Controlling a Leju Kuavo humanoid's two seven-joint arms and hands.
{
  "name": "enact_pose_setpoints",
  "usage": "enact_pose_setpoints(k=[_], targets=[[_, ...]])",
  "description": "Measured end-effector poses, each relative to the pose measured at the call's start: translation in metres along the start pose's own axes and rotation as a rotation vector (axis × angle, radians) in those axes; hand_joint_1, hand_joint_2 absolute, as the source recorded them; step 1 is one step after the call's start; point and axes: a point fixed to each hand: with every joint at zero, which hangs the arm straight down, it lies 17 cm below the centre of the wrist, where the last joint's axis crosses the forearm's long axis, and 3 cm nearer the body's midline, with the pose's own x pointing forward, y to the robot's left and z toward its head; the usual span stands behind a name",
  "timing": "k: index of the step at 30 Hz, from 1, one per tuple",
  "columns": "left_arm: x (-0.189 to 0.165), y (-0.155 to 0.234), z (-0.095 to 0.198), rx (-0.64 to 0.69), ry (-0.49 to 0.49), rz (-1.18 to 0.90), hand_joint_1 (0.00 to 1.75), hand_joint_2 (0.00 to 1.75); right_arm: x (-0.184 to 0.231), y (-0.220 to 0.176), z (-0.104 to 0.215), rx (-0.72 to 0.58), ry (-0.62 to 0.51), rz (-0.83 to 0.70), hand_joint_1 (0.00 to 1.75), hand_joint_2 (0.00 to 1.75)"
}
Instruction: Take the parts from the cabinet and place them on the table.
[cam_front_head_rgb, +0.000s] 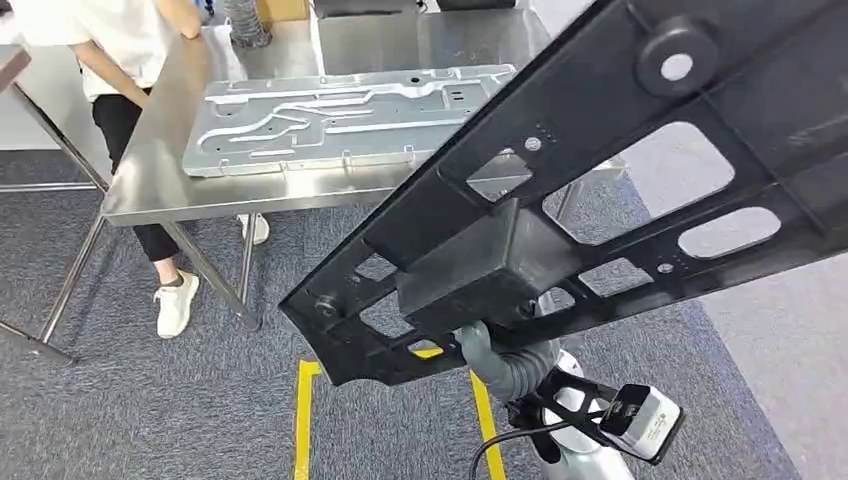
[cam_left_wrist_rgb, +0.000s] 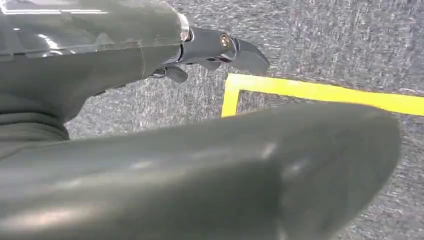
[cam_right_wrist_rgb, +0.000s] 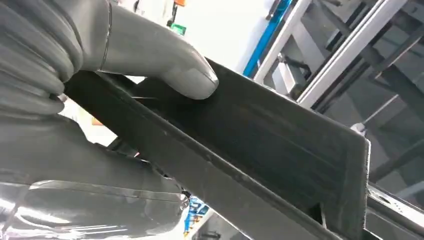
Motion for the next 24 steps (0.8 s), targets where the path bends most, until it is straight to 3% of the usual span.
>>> enact_pose_setpoints(k=[24], targets=[[-0.001,0.001,0.000,0.007,-0.003,0.005,0.00,0.00,-0.002,0.000,0.004,-0.010,0.009,-0.015,1.75,1.75]])
